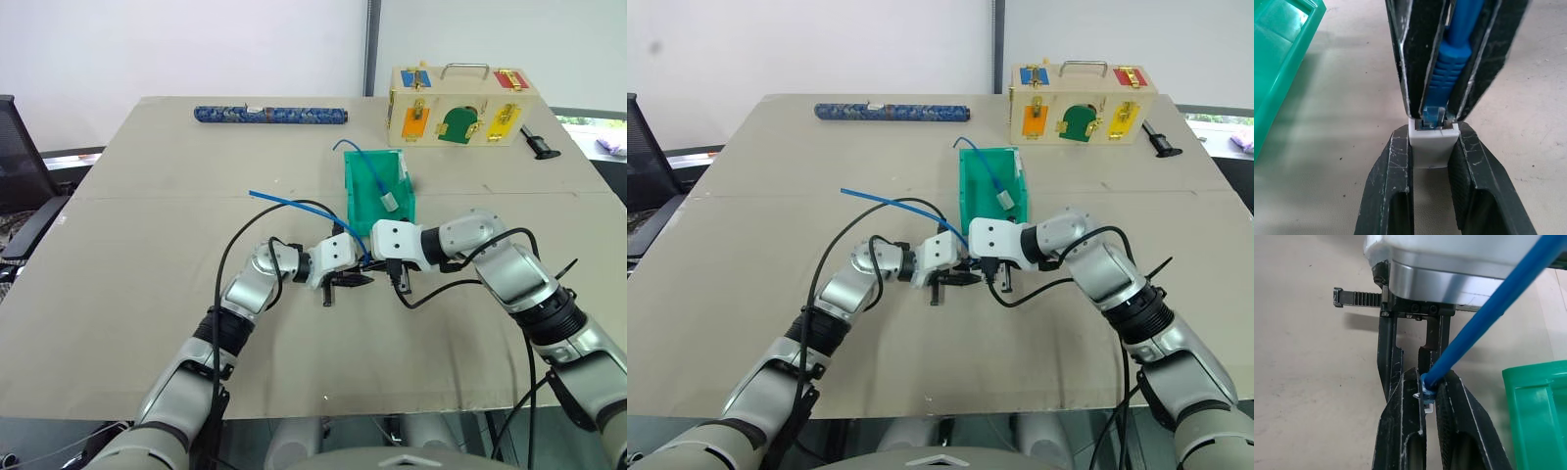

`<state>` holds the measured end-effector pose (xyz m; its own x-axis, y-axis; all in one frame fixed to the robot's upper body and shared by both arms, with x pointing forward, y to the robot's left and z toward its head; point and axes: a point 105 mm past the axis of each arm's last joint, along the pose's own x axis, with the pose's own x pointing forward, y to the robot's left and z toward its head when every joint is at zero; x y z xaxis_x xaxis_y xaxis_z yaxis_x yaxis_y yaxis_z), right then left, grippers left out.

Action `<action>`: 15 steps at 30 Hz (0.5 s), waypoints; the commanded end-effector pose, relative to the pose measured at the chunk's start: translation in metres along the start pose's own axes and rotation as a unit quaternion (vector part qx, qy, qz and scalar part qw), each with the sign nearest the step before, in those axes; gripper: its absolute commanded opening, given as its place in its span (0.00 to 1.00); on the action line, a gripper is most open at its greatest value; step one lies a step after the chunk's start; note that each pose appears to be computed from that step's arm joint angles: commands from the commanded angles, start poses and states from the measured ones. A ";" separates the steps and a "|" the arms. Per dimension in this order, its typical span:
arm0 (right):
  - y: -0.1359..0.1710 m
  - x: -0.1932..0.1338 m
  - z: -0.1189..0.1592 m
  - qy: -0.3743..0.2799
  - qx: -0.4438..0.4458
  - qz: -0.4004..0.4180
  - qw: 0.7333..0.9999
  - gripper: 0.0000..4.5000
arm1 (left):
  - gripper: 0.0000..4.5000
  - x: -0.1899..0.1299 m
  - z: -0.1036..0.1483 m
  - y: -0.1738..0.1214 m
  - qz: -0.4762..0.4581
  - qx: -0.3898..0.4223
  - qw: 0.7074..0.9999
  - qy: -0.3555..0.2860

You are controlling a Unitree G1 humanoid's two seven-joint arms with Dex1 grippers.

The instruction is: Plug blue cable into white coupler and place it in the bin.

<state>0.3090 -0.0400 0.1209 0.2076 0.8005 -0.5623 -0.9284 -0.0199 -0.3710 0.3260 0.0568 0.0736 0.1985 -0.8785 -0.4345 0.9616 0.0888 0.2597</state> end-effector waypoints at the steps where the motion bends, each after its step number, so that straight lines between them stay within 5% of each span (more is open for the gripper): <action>1: 0.003 0.012 -0.007 -0.044 0.072 -0.017 0.996 0.00 | 0.08 0.001 0.013 0.004 0.006 0.010 1.000 -0.021; 4: -0.019 -0.021 0.023 -0.149 0.090 -0.094 0.980 0.32 | 0.08 -0.004 0.016 0.005 0.014 -0.012 0.999 -0.033; 10: -0.013 -0.084 0.055 -0.234 0.090 -0.183 0.951 0.91 | 0.08 -0.015 0.024 0.007 0.019 -0.056 0.997 -0.053; 15: 0.007 -0.104 0.053 -0.212 0.102 -0.236 0.943 0.91 | 0.08 -0.024 0.039 0.010 0.016 -0.088 0.993 -0.076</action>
<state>0.2729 -0.0884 0.2053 0.4832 0.8748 -0.0356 -0.8433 0.4541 -0.2874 0.3231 0.0639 0.0983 0.2096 -0.9135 -0.3488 0.9776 0.1898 0.0906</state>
